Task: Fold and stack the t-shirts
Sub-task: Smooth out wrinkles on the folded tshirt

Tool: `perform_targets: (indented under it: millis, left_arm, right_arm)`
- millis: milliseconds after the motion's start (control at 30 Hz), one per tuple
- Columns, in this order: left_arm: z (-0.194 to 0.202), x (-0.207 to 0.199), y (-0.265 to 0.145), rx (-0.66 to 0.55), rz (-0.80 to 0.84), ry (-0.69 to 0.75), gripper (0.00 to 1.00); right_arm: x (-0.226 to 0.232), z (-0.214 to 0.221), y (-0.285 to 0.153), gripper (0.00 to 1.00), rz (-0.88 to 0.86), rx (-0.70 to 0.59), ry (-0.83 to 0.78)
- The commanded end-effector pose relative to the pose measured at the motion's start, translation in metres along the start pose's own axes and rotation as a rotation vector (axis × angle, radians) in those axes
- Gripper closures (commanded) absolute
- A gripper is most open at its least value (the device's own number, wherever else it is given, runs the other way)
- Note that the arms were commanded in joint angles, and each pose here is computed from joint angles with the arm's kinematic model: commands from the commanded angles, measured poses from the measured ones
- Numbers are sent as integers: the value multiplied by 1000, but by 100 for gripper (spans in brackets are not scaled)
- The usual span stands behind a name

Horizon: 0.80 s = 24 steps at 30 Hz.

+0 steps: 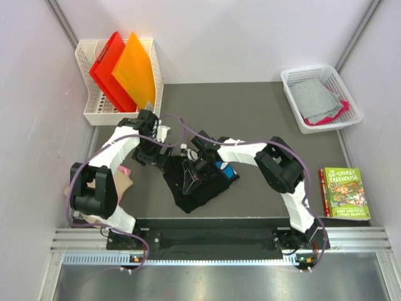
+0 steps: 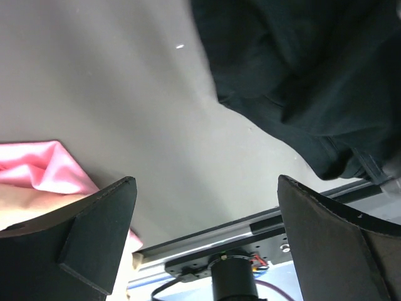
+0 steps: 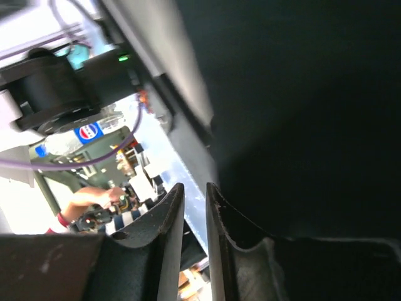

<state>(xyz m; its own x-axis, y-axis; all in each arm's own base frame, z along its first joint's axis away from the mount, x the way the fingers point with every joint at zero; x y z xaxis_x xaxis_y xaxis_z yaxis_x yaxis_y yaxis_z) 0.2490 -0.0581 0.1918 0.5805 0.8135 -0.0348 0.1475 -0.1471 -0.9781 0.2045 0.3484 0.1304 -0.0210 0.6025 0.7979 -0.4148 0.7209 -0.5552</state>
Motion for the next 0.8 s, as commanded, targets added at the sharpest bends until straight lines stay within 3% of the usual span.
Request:
perform_targets:
  millis: [0,333,467,767]
  left_arm:
    - [-8,3,13,-48,89,-60,1]
    - [-25,2,42,-41,267,-184,1]
    - [-30,4,54,-27,278,-199,1]
    - [-27,7,90,57,322,-218,1]
  right_arm:
    - [-9,-13,2,80,10,5,23]
    - [60,-11,-111,76,-115,-226,-109]
    - [39,3,-137,76,-100,-286,-65]
    - [-25,4,-116,78,-7,-250,49]
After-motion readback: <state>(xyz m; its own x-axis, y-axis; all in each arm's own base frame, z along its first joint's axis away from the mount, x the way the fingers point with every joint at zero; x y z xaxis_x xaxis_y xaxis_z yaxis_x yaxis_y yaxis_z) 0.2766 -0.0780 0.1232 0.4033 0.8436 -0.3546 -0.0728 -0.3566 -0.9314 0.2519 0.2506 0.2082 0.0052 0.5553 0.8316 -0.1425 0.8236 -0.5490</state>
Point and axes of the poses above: each gripper's point midway between its finger pads, its own y axis out along the fingers, its own x axis along the line the jaws close on, z = x × y, the point moved 10 cm from there along -y, back along the fingers, and after that the axes turned 12 degrees about y, right-handed, at the moved point
